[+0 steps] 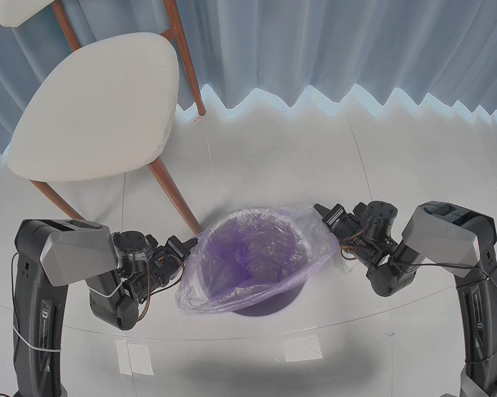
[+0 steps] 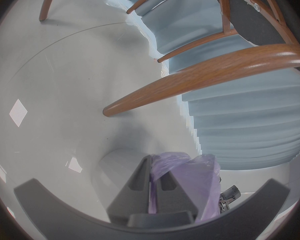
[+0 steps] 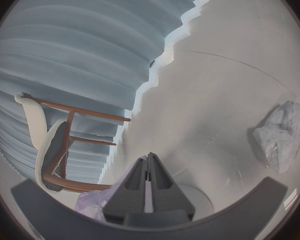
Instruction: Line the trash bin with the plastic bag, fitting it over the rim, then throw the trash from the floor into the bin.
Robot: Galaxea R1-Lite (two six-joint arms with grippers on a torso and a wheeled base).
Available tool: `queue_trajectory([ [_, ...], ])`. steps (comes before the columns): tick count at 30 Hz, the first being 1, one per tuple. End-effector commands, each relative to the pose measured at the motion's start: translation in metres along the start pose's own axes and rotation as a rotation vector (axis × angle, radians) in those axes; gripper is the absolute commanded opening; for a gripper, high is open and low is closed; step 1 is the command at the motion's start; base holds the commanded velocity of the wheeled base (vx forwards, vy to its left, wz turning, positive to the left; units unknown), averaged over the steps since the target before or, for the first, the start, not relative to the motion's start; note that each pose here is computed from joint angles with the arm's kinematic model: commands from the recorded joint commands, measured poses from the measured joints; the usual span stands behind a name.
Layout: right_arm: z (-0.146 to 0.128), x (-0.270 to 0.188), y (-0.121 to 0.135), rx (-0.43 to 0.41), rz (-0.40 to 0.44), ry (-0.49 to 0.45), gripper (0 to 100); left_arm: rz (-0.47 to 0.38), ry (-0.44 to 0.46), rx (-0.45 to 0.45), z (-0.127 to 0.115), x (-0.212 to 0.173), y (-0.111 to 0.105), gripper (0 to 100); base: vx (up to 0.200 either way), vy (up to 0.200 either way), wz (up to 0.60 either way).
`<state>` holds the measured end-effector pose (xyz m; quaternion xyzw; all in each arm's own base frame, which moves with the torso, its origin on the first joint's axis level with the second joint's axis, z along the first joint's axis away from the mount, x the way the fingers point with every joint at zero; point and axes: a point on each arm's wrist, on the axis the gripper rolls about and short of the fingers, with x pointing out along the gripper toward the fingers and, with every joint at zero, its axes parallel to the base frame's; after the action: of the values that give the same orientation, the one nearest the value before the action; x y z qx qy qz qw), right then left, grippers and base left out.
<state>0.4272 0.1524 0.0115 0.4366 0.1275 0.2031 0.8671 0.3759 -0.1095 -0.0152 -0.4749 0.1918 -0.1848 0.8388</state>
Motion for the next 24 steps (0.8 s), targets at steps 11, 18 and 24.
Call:
queue_trajectory([
  [11,0.0,-0.019,0.008,-0.004,0.062,0.001,100,0.023,0.014,-0.008,-0.002,-0.009,0.0,100,0.0,0.0,0.0],
  [18,0.005,-0.03,0.017,-0.001,0.063,0.018,100,0.016,0.017,-0.005,0.002,-0.023,-0.013,100,0.0,0.0,0.0],
  [24,0.012,-0.046,0.027,-0.002,0.095,0.074,100,0.002,0.002,0.009,0.01,-0.033,-0.024,100,0.0,0.0,0.0],
])
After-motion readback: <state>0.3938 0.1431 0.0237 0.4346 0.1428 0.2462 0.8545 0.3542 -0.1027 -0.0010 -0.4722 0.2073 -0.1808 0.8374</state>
